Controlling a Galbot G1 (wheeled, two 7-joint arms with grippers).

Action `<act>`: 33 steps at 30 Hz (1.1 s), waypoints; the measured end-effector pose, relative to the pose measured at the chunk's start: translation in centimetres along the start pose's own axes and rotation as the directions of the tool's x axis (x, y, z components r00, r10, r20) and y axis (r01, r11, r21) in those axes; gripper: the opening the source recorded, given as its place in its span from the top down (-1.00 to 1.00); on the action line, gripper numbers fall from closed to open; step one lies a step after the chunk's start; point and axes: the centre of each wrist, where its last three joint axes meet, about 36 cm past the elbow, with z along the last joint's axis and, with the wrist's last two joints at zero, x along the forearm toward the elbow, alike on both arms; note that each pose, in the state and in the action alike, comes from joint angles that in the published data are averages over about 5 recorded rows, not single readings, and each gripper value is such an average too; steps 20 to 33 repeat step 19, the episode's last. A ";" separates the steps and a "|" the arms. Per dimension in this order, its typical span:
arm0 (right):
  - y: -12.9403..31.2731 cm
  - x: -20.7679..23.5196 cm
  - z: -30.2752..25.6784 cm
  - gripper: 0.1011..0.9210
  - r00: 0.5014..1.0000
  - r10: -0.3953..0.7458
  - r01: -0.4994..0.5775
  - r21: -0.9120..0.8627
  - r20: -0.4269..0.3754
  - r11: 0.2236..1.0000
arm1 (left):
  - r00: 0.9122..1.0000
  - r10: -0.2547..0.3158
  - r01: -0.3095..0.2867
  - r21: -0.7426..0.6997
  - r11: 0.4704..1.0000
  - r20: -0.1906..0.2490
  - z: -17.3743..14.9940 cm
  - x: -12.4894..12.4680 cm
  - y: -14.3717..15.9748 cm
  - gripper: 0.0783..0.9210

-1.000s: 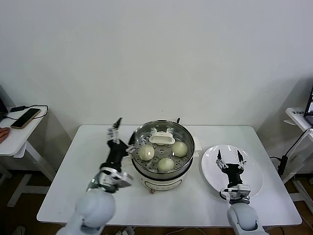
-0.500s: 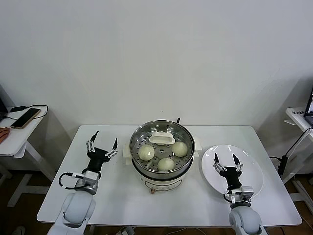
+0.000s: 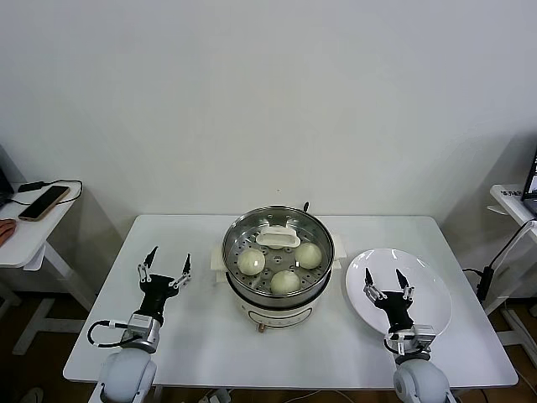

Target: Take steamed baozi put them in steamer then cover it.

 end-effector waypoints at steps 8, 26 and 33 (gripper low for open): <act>-0.2 0.3 -0.1 -0.76 1.000 -0.003 0.003 0.002 0.000 1.000 | 1.000 -0.010 0.010 0.022 1.000 -0.008 1.2 0.7 0.3 -0.77; -0.4 0.4 -0.2 -0.76 1.000 -0.001 0.001 0.012 0.005 1.000 | 1.000 -0.009 0.009 0.036 0.999 -0.007 1.5 1.2 0.3 -0.77; -0.4 0.4 -0.2 -0.76 1.000 -0.001 0.001 0.012 0.005 1.000 | 1.000 -0.009 0.009 0.036 0.999 -0.007 1.5 1.2 0.3 -0.77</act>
